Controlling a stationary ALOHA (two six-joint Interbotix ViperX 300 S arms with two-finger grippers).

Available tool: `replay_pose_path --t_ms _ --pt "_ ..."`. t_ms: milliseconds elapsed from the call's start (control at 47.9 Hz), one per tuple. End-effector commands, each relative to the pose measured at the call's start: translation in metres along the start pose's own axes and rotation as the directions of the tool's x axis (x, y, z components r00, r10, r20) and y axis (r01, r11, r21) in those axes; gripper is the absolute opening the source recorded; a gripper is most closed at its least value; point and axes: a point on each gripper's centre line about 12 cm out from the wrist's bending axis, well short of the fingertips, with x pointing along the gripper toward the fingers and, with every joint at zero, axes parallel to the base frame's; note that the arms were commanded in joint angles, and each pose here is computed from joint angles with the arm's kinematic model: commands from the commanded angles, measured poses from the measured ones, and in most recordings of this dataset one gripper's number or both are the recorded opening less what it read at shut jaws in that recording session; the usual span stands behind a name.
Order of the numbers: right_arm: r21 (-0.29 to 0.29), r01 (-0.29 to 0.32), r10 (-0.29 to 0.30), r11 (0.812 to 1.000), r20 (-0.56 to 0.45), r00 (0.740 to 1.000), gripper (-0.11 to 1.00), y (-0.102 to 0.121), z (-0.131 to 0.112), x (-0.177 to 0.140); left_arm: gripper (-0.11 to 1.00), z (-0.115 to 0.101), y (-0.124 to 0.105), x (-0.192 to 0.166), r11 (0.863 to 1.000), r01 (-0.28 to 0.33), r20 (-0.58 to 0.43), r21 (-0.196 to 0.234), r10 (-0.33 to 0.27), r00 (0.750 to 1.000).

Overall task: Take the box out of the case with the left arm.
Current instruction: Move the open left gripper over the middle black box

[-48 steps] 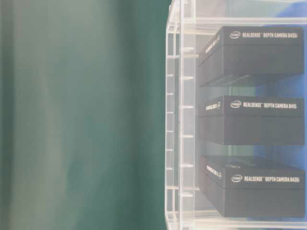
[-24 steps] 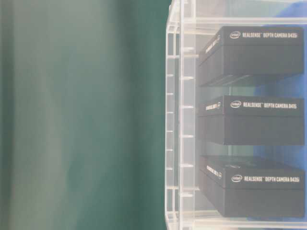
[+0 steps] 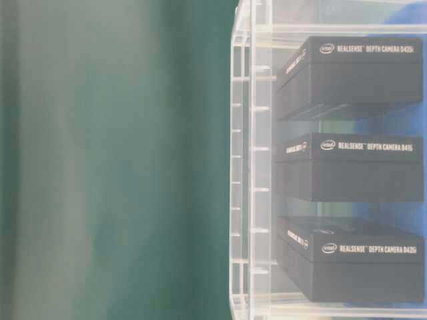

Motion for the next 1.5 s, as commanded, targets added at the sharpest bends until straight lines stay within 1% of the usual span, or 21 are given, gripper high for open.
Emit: replay_pose_path --t_ms 0,271,459,626,731,773,898,1169,1378,1483 --pt "0.003 -0.001 0.001 1.000 0.026 1.000 0.02 -0.001 0.004 -0.007 0.90 0.003 -0.003 -0.008 1.000 0.025 0.015 -0.003 -0.025 1.000" --pt "0.003 0.001 -0.001 1.000 0.026 1.000 0.02 -0.001 0.004 -0.007 0.90 0.001 -0.003 -0.008 1.000 0.025 0.003 -0.001 -0.025 1.000" --pt "0.003 0.000 0.000 1.000 0.020 1.000 0.02 -0.001 0.003 -0.007 0.90 0.004 -0.008 -0.007 1.000 0.020 -0.001 0.002 -0.020 1.000" --pt "0.003 0.002 -0.002 1.000 0.020 1.000 0.02 -0.001 0.004 -0.007 0.90 0.006 -0.020 -0.004 1.000 0.010 -0.012 0.016 -0.010 1.000" --pt "0.003 0.002 -0.002 1.000 0.019 1.000 0.02 -0.001 0.004 -0.006 0.90 0.010 -0.031 -0.002 1.000 0.007 -0.017 0.023 -0.006 1.000" --pt "0.003 0.002 -0.002 1.000 0.017 1.000 0.02 -0.001 0.004 -0.006 0.90 0.012 -0.037 -0.001 1.000 0.006 -0.019 0.024 -0.006 1.000" --pt "0.003 0.001 -0.001 1.000 0.014 1.000 0.02 0.000 0.004 -0.006 0.89 0.019 -0.064 0.001 0.999 0.021 -0.019 0.030 -0.021 1.000" --pt "0.002 0.003 -0.003 1.000 0.011 1.000 0.02 -0.001 0.004 -0.005 0.89 0.033 -0.131 -0.001 0.997 0.060 -0.017 0.040 -0.060 0.998" --pt "0.001 0.003 -0.003 1.000 0.011 1.000 0.02 -0.001 0.004 -0.005 0.89 0.035 -0.181 -0.002 0.995 0.096 -0.019 0.035 -0.096 0.995" --pt "0.001 0.006 -0.006 1.000 0.010 1.000 0.02 -0.001 0.004 -0.005 0.89 0.033 -0.205 0.002 0.995 0.096 -0.029 0.032 -0.095 0.995"
